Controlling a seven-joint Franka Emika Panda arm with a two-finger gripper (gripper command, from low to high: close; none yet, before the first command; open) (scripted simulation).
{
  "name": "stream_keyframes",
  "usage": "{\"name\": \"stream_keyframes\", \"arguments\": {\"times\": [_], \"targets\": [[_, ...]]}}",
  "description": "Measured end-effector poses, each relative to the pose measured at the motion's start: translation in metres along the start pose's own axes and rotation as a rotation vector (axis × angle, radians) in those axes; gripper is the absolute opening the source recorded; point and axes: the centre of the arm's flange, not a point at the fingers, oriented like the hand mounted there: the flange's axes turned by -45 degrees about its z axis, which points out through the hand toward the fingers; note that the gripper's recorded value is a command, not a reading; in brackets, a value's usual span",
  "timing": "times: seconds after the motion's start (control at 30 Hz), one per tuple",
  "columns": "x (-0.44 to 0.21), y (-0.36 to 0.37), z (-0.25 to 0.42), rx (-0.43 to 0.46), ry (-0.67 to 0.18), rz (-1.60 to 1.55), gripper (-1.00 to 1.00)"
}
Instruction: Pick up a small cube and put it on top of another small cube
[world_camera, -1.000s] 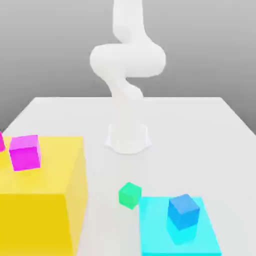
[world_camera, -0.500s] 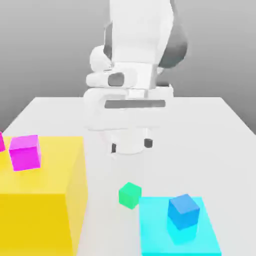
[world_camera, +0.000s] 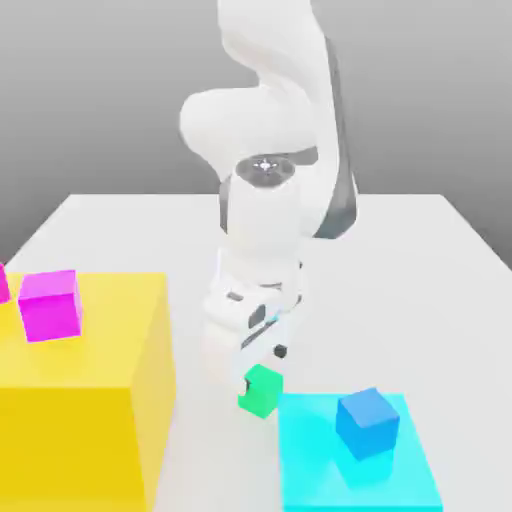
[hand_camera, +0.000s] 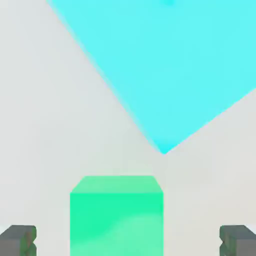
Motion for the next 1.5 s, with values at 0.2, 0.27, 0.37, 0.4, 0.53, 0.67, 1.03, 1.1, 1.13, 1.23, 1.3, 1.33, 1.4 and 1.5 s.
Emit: {"name": "stream_keyframes", "arguments": {"times": [0.2, 0.27, 0.37, 0.4, 0.53, 0.67, 1.03, 1.1, 1.13, 1.23, 1.3, 1.33, 1.4, 1.5], "targets": [[-0.004, -0.003, 0.027, 0.005, 0.000, -0.002, 0.00], [-0.006, -0.005, 0.034, 0.008, -0.001, -0.003, -1.00], [-0.006, -0.005, 0.034, 0.009, -0.001, -0.003, -1.00], [-0.006, -0.005, 0.034, 0.010, -0.002, -0.003, -1.00], [-0.005, -0.004, 0.031, 0.008, -0.001, -0.002, -1.00], [-0.001, -0.001, 0.014, 0.002, -0.001, 0.000, -1.00], [-0.006, -0.004, -0.029, 0.010, -0.002, -0.002, -1.00], [0.002, -0.004, -0.036, 0.012, 0.000, 0.001, -1.00], [0.007, 0.003, -0.042, 0.014, 0.003, 0.036, -1.00], [0.025, 0.032, -0.068, 0.025, 0.016, 0.180, -1.00], [0.034, 0.052, -0.089, 0.035, 0.028, 0.287, -1.00], [0.034, 0.064, -0.100, 0.039, 0.033, 0.347, -1.00], [0.029, 0.089, -0.121, 0.047, 0.043, 0.474, -1.00], [0.010, 0.126, -0.153, 0.058, 0.056, 0.670, -1.00]]}}
